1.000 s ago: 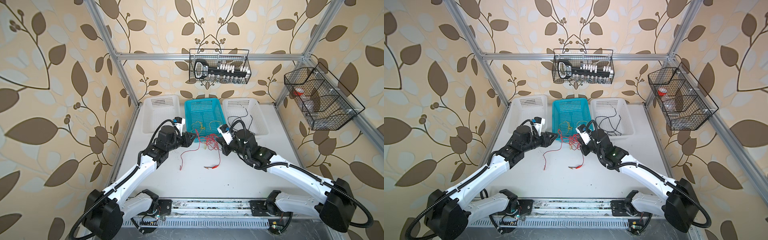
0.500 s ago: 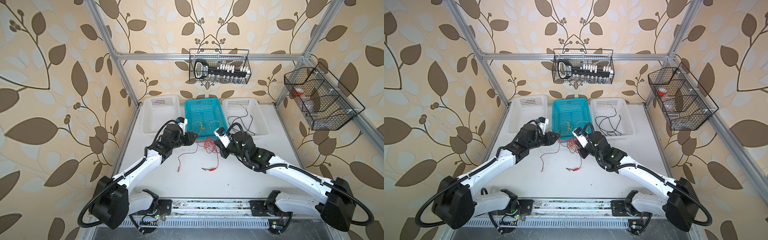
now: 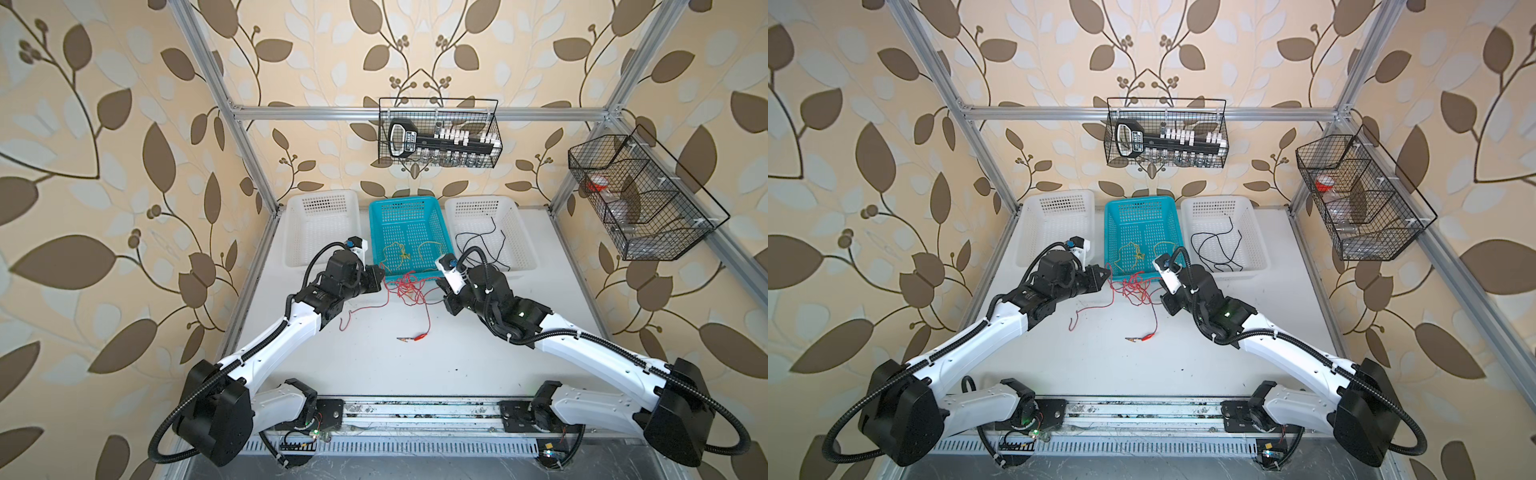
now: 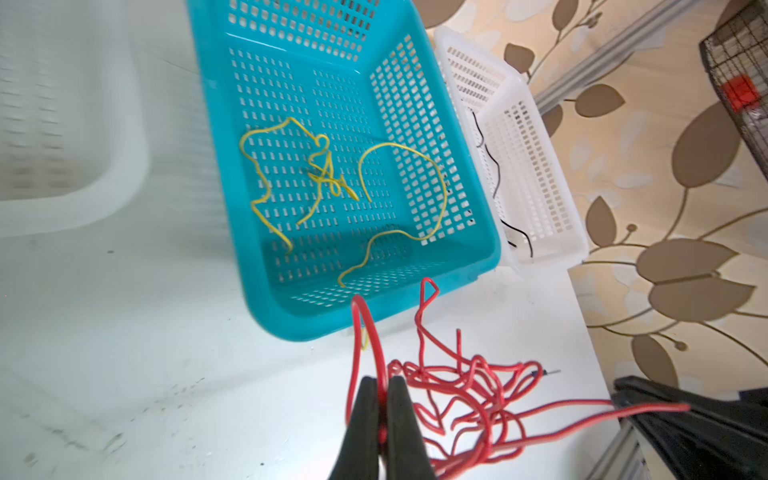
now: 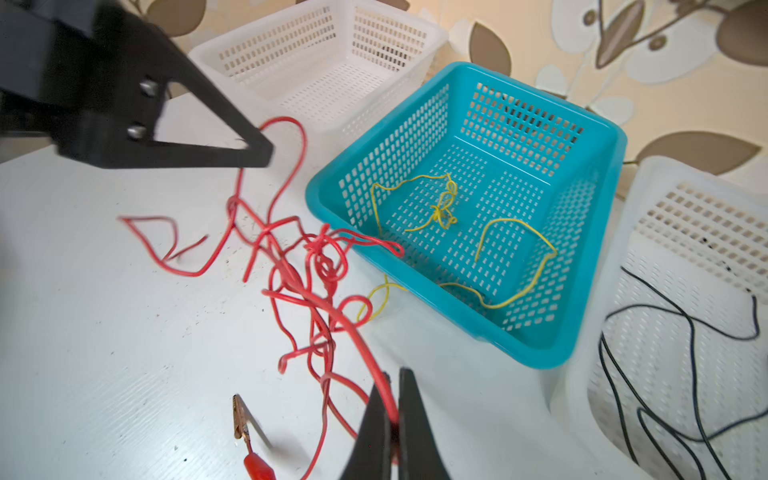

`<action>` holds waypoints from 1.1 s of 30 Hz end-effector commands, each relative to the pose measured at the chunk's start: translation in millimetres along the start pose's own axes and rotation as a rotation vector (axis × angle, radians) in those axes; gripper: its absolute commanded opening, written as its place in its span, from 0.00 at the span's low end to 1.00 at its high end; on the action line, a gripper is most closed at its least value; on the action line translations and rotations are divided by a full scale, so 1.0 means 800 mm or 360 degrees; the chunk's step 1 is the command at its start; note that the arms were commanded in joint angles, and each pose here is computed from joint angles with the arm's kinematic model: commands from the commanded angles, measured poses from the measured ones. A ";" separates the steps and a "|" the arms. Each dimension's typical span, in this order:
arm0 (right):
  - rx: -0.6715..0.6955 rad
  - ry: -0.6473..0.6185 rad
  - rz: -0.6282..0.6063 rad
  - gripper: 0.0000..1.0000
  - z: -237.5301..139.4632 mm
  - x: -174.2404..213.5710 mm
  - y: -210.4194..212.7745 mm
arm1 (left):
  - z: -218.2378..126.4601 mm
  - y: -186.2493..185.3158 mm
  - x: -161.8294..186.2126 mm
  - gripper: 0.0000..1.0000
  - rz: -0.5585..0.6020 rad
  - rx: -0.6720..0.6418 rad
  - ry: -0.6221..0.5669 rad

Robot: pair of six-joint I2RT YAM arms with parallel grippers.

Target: Untangle the cables

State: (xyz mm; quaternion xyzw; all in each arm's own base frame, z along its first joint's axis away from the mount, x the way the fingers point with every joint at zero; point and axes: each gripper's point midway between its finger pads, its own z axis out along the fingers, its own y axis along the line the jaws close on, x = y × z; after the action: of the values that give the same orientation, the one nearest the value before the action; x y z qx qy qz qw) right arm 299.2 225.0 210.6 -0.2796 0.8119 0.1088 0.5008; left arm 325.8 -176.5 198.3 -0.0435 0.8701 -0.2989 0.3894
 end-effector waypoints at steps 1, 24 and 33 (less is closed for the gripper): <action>0.0306 0.0037 0.0153 0.00 -0.019 0.017 -0.061 | -0.031 0.034 -0.021 0.00 0.0037 -0.0297 -0.0123; 0.1138 0.0034 0.0743 0.00 -0.133 0.097 -0.238 | -0.131 0.122 -0.041 0.00 0.0031 -0.1002 -0.0392; 0.1338 -0.0021 0.0963 0.00 -0.179 0.129 -0.271 | -0.151 0.156 -0.036 0.00 -0.0066 -0.1187 -0.0415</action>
State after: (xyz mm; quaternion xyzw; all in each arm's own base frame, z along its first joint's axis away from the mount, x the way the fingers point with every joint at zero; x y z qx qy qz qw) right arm 290.0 -31.5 213.0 0.1455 0.8369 -0.0638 0.5237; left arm 287.7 -39.7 199.7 -0.1908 0.8801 -0.0162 0.4345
